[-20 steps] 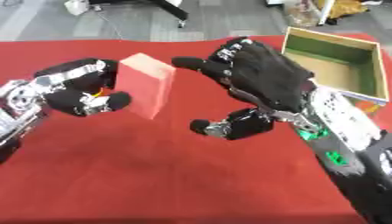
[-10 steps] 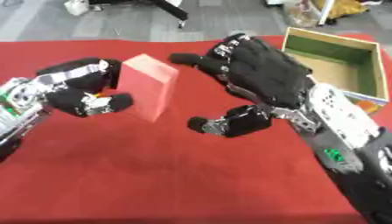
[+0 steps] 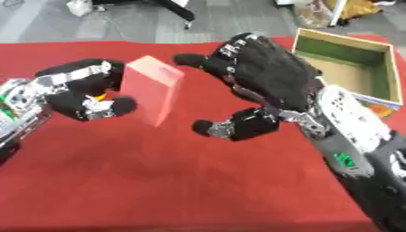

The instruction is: Pick up the objects with one hand, pass them to the other hand, and then place them into the box on the other side of the table.

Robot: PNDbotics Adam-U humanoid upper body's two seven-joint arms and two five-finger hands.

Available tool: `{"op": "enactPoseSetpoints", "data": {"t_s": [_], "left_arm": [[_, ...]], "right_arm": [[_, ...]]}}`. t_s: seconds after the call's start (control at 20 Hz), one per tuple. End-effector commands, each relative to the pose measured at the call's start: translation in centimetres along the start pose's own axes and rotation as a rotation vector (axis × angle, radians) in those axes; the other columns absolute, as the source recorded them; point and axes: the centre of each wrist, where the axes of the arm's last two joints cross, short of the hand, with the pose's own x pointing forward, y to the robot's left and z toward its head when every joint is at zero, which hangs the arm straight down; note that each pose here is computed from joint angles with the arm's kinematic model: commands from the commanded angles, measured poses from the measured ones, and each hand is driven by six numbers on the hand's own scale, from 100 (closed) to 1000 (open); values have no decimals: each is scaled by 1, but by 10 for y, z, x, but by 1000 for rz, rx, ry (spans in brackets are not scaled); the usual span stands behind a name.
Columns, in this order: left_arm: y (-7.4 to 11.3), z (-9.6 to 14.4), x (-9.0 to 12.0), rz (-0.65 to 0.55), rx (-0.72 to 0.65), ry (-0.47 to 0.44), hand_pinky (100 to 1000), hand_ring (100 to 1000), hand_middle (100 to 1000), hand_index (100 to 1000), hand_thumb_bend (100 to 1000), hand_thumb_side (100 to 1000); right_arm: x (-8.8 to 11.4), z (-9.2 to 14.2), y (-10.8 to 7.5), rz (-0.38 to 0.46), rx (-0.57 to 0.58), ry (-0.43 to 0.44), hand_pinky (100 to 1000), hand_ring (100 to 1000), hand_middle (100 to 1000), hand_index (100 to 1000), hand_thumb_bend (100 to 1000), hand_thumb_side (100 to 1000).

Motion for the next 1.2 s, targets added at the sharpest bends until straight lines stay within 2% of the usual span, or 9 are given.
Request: {"op": "enactPoseSetpoints", "data": {"t_s": [0.05,0.75,1.2], "left_arm": [[10,3,13,-30,4,-17,703,617,561,592,100,521],[6,-10,27,15,26,-83,702,615,559,591,100,530],[6,-12,30,23,39,-87,703,615,559,591,100,529]], "right_arm": [[0,-4,-8,30,-12,-27,403,257,222,907,540,408],[1,-9,-9,28,-19,-8,399,249,214,904,534,405],[-3,-12,1,21,-33,43,393,234,199,896,530,406]]}}
